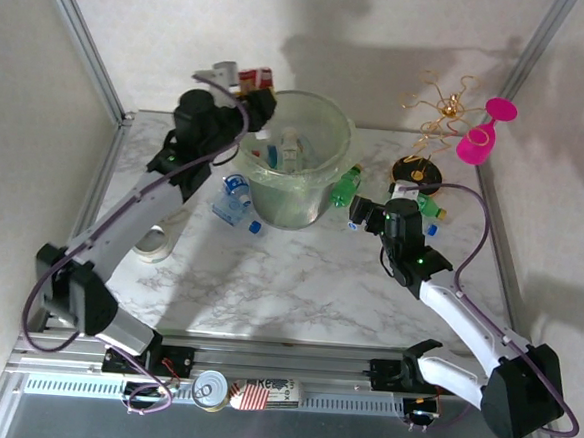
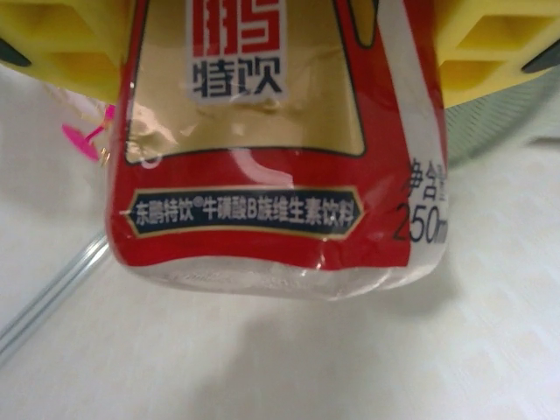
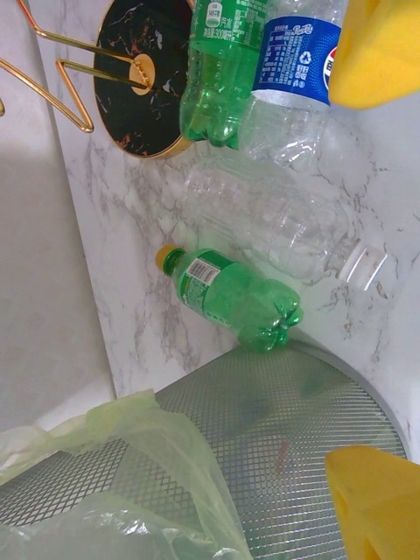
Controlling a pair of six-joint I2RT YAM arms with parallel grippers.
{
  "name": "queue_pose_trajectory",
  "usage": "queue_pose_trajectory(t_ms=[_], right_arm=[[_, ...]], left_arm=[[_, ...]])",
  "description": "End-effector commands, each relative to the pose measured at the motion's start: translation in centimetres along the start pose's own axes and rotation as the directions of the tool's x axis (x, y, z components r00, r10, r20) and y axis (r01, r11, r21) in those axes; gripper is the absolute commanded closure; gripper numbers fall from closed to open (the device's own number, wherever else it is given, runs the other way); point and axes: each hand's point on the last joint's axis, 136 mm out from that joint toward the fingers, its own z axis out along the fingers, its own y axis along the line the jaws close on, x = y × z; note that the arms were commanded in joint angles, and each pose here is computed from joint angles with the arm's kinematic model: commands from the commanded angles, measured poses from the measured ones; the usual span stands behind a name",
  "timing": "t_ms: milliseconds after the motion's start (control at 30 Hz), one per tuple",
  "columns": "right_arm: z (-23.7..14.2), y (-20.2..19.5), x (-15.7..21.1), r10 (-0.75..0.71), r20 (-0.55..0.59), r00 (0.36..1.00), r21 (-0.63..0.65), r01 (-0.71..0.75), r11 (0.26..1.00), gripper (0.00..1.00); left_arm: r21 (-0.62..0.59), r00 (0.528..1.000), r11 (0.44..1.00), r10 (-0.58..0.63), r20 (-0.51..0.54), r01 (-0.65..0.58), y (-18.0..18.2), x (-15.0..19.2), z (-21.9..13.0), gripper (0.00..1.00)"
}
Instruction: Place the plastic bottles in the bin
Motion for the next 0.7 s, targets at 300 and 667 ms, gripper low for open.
queue_pose_trajectory(t_ms=[300,667], right_arm=[[-0.9,-0.4,-0.2,0.021,0.007,1.0,-0.004,-0.021,1.0,0.01],[-1.2,-0.8,0.0,0.001,-0.002,1.0,0.011,-0.001,1.0,0.01]], left_arm=[[-0.132,0.943,0.964,0.187,-0.276,-0.23,0.8,8.3,7.4,0.62],[-0.125,0.933,0.956,0.223,-0.281,-0.266,-1.0,8.0,8.4,0.15]])
